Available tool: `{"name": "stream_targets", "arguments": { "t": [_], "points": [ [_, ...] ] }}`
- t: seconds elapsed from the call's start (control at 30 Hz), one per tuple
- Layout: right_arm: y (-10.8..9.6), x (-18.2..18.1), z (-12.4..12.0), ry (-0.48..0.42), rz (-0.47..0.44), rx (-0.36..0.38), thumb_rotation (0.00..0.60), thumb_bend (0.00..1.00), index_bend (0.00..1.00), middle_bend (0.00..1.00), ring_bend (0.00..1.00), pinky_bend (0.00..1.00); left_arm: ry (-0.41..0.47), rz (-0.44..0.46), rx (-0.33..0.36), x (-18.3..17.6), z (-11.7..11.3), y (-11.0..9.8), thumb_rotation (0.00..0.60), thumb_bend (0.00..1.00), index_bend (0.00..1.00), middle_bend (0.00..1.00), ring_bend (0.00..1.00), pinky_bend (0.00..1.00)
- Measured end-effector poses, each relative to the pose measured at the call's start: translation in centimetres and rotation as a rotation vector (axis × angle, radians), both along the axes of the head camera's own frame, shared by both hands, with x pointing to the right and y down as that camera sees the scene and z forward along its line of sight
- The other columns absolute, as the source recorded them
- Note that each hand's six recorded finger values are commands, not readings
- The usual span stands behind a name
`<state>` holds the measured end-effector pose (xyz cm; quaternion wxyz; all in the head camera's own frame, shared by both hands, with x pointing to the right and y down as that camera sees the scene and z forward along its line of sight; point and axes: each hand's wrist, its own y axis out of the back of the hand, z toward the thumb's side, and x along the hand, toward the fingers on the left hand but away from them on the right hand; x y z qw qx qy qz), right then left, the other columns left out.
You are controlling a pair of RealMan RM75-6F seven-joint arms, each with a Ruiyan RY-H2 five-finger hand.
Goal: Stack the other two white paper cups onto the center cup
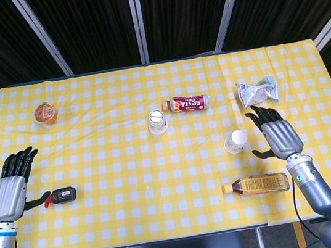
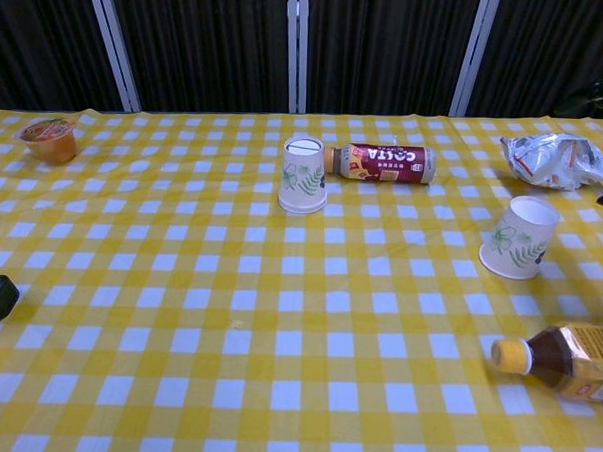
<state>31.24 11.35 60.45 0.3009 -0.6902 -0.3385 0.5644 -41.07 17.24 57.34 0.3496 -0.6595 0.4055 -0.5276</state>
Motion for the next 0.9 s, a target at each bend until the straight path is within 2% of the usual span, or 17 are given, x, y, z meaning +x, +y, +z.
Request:
{"name": "stream_targets", "arguments": {
  "t": [0.17,0.5,0.7,0.9],
  "points": [
    [-0.5,-1.8,1.2,0.001,-0.019,-0.029,0.600,0.11,0.26,0.00,0.00,0.00,0.002,-0.004,0.000,-0.1,0.0,-0.1,0.600,0.17,0.00,0.00,0.00,0.00],
    [0.3,-3.2,3.7,0.010,-0.033,-0.071,0.600,0.12,0.24,0.00,0.00,0.00,0.016,-0.003,-0.006,0.1,0.0,0.0,0.600,0.17,0.00,0.00,0.00,0.00],
    [0.1,-3.3,4.7,0.018,-0.029,-0.067,0.600,0.20,0.23,0.00,0.00,0.00,0.034,-0.010,0.002,0.0,-0.2,-0.1,0.600,0.17,0.00,0.00,0.00,0.00],
    [-0.1,-3.0,5.9,0.037,-0.018,-0.093,0.600,0.20,0.23,0.00,0.00,0.00,0.044,-0.016,0.008,-0.2,-0.5,-0.2,0.600,0.17,0.00,0.00,0.00,0.00]
  ]
}}
